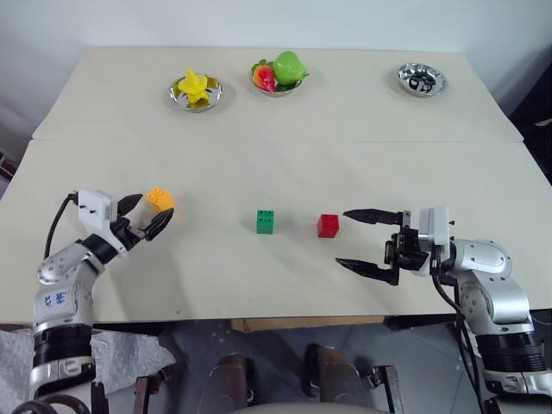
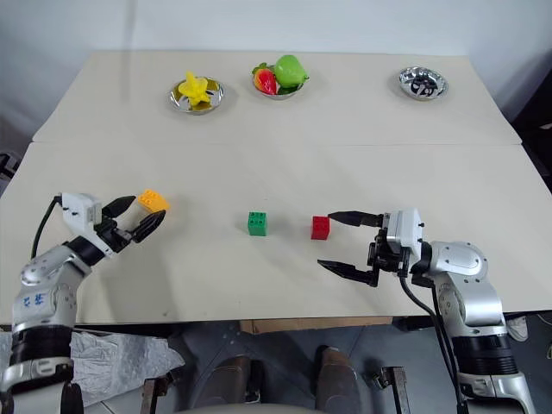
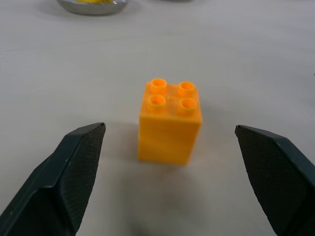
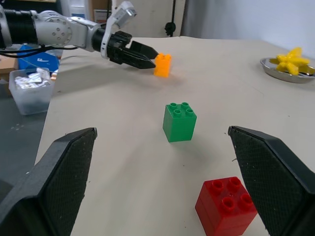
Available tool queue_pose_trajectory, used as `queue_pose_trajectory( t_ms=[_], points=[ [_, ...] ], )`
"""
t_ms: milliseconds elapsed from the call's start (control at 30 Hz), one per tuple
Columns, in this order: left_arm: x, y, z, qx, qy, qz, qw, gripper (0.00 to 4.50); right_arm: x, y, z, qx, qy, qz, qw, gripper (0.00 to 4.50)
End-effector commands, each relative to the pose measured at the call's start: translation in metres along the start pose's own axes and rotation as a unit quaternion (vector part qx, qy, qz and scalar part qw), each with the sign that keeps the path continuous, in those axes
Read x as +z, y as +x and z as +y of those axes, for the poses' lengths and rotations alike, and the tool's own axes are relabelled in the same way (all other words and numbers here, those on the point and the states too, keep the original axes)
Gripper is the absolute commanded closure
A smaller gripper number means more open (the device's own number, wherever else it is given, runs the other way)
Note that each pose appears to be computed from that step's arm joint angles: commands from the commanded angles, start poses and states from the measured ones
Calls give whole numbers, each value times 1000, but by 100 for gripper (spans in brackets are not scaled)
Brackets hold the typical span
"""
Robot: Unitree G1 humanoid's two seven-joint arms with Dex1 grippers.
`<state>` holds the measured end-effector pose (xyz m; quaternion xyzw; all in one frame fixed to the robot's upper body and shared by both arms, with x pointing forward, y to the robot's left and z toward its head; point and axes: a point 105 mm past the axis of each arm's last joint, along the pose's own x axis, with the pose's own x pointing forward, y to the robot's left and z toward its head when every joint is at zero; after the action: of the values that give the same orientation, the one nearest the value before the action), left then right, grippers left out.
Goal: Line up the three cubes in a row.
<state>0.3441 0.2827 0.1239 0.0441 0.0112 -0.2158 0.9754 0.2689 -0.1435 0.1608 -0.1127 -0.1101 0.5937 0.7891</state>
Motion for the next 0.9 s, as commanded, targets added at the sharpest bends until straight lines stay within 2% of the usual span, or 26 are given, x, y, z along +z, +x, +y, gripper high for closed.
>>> queue_pose_trajectory(
  t_ms=[33,300,400,500,667,767,900],
  points=[
    [3,1,5,-4,12,-1,1000,62,11,0,2,-9,-25,-9,1000,0],
    [8,6,-4,-93,32,5,995,297,9,-14,5,-35,-25,9,999,0],
    [18,14,-12,-141,41,-9,989,304,8,-18,6,-41,-23,14,999,0],
    [26,22,-34,-240,70,-16,968,304,8,-23,8,-46,-21,22,998,0],
    [14,26,-76,-431,165,46,886,304,9,-32,9,-56,-20,36,998,0],
    [6,27,-82,-468,194,67,859,304,8,-34,9,-58,-20,39,997,0],
    [3,41,-79,-462,190,90,862,304,10,-34,11,-65,-24,39,997,0]
  ],
)
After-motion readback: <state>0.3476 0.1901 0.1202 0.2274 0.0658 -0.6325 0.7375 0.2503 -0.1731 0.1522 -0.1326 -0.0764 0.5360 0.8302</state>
